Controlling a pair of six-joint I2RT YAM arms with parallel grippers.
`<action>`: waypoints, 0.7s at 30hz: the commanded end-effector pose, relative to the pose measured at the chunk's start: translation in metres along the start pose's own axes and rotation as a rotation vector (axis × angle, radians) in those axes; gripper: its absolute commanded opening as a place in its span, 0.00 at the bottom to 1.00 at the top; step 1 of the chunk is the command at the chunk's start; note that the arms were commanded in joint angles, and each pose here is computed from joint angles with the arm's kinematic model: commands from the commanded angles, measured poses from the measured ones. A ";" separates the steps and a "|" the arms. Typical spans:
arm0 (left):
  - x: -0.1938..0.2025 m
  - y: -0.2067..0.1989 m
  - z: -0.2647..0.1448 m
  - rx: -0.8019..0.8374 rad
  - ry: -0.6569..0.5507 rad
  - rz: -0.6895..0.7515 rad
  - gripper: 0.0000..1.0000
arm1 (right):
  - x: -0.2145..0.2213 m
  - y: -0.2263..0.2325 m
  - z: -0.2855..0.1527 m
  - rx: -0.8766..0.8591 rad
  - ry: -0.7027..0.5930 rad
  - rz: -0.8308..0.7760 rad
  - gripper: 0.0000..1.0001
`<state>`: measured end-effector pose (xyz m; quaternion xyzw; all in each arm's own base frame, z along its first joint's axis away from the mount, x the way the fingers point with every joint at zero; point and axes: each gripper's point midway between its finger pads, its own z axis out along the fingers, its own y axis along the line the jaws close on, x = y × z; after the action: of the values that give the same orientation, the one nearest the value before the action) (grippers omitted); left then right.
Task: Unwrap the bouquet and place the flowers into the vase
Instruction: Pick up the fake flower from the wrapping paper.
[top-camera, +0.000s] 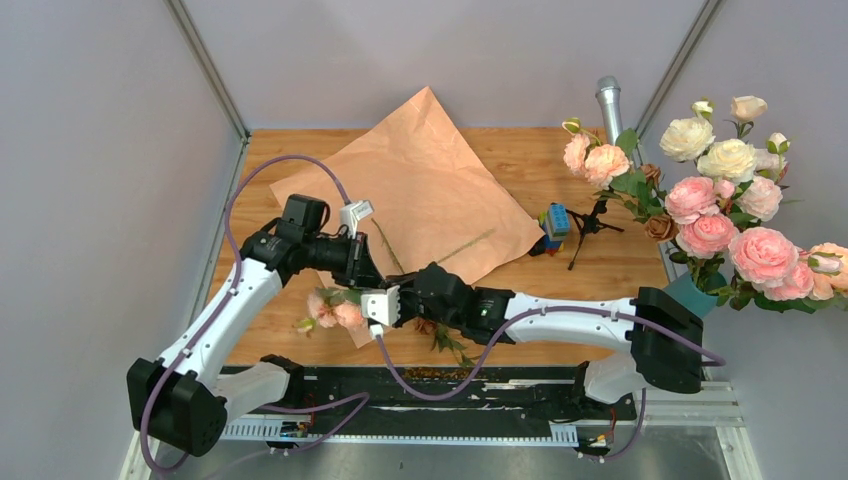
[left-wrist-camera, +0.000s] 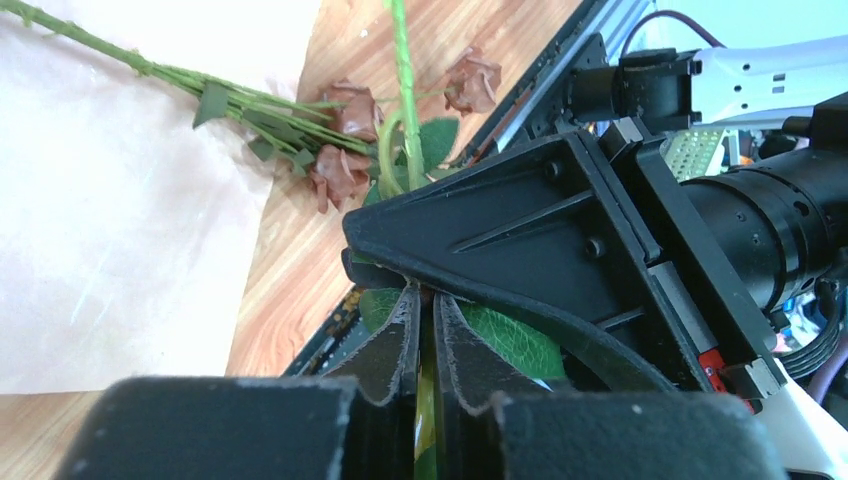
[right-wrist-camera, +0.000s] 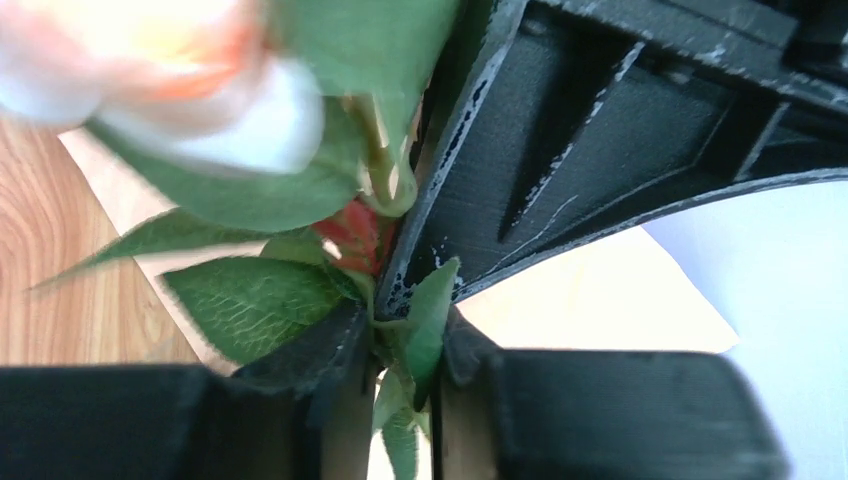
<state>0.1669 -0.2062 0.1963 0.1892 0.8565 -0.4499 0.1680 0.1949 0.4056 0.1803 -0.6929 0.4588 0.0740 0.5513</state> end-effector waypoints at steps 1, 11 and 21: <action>-0.011 -0.018 -0.005 0.054 -0.049 0.061 0.19 | 0.001 -0.016 -0.005 0.080 0.016 0.037 0.14; -0.067 -0.022 -0.017 -0.035 -0.233 0.137 0.67 | 0.008 -0.020 -0.033 0.161 -0.006 0.157 0.00; -0.138 -0.005 -0.094 -0.324 -0.642 0.206 0.98 | 0.019 -0.039 -0.059 0.293 0.017 0.227 0.00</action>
<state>0.2429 -0.1903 0.2546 0.1427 0.8365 -0.3929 0.3543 0.1965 0.3578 0.1872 -0.6159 0.5250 0.0725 0.5829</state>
